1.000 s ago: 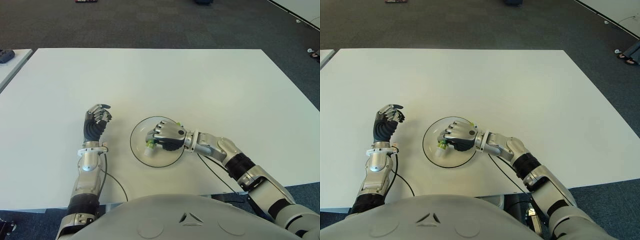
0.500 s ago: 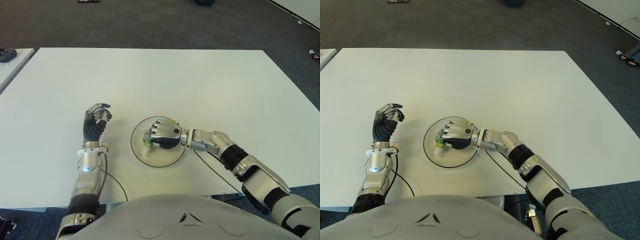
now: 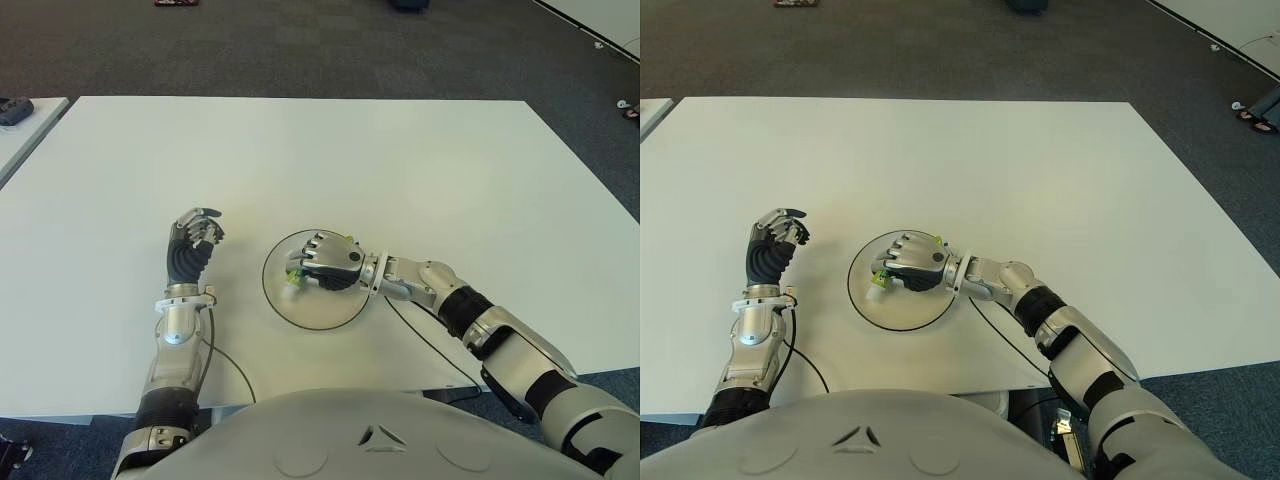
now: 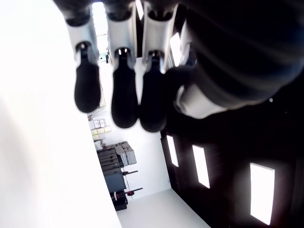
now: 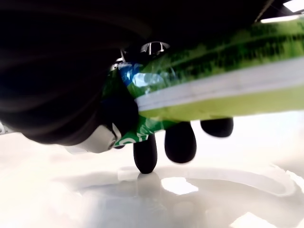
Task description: Put the toothpaste on the table into the plate.
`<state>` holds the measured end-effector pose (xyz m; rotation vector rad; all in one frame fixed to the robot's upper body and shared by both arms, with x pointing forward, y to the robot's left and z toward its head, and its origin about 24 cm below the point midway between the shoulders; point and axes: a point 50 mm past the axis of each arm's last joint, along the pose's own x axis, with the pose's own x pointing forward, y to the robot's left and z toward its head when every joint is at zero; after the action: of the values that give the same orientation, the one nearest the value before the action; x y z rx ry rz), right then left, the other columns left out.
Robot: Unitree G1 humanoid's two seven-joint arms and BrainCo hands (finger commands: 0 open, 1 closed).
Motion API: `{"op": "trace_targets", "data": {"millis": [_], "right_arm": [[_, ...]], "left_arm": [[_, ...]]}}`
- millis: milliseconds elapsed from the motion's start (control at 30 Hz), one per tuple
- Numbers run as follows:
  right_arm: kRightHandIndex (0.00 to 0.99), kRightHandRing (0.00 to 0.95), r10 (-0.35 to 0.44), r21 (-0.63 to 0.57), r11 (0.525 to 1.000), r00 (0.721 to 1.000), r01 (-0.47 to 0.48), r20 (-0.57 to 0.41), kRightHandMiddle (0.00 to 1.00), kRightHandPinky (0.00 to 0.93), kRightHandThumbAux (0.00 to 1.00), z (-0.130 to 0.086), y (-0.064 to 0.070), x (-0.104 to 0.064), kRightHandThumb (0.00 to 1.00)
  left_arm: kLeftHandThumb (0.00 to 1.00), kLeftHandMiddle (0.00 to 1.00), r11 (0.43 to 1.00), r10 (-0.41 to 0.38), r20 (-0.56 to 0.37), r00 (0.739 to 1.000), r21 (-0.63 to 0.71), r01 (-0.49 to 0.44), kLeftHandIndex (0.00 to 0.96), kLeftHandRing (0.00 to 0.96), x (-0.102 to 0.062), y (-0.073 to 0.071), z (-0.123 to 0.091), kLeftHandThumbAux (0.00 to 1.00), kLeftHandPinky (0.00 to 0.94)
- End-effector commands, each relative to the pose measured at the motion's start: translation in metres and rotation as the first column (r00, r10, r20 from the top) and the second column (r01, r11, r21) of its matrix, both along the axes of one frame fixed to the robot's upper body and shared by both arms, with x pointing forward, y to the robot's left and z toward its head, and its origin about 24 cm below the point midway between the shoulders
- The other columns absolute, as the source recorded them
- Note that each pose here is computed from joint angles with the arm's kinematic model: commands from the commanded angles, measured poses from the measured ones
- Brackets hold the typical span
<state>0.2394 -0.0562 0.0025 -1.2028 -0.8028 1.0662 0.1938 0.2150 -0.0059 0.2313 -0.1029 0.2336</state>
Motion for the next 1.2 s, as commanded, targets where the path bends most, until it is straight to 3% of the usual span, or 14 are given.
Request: {"op": "trace_targets", "data": {"millis": [33, 67, 167, 267, 433, 733, 1200], "right_arm": [[0.084, 0.214, -0.002, -0.082, 0.997, 0.998, -0.003, -0.063, 0.123, 0.309, 0.480, -0.003, -0.010, -0.006, 0.648], [0.053, 0.137, 0.002, -0.084, 0.996, 0.998, -0.007, -0.063, 0.079, 0.220, 0.466, 0.001, -0.010, -0.005, 0.601], [0.017, 0.044, -0.003, -0.095, 0.996, 0.997, -0.005, -0.081, 0.025, 0.077, 0.438, -0.001, -0.013, -0.007, 0.516], [0.005, 0.014, -0.006, -0.084, 0.996, 0.995, -0.002, -0.097, 0.008, 0.025, 0.411, -0.001, -0.015, -0.007, 0.454], [0.000, 0.002, -0.005, -0.060, 0.998, 0.996, -0.001, -0.094, 0.001, 0.004, 0.359, 0.002, -0.018, -0.006, 0.409], [0.000, 0.000, -0.015, -0.025, 1.000, 0.999, 0.014, -0.031, 0.000, 0.000, 0.279, 0.012, -0.020, -0.003, 0.441], [0.000, 0.000, -0.034, 0.097, 0.995, 0.999, 0.033, 0.009, 0.000, 0.000, 0.238, 0.070, -0.034, 0.011, 0.417]], "left_arm": [[0.697, 0.663, 1.000, 0.005, -0.015, 1.000, 0.014, -0.005, 0.433, 0.637, 0.002, 0.001, -0.001, 0.717, 0.614], [0.698, 0.663, 1.000, 0.006, -0.016, 1.000, 0.013, -0.006, 0.433, 0.637, 0.002, 0.001, -0.001, 0.717, 0.610], [0.698, 0.663, 1.000, 0.007, -0.020, 1.000, 0.008, -0.007, 0.433, 0.637, 0.003, 0.001, -0.001, 0.717, 0.606], [0.698, 0.664, 1.000, 0.009, -0.025, 1.000, 0.012, -0.008, 0.433, 0.639, 0.003, 0.001, -0.002, 0.717, 0.610], [0.697, 0.663, 1.000, 0.009, -0.032, 0.999, 0.017, -0.009, 0.434, 0.642, 0.004, 0.001, -0.002, 0.717, 0.616], [0.698, 0.656, 1.000, 0.006, -0.030, 1.000, 0.009, -0.006, 0.434, 0.630, 0.005, 0.001, -0.002, 0.718, 0.601], [0.695, 0.655, 1.000, 0.024, -0.050, 0.998, 0.015, -0.023, 0.433, 0.632, 0.006, 0.002, -0.003, 0.717, 0.598]]}}
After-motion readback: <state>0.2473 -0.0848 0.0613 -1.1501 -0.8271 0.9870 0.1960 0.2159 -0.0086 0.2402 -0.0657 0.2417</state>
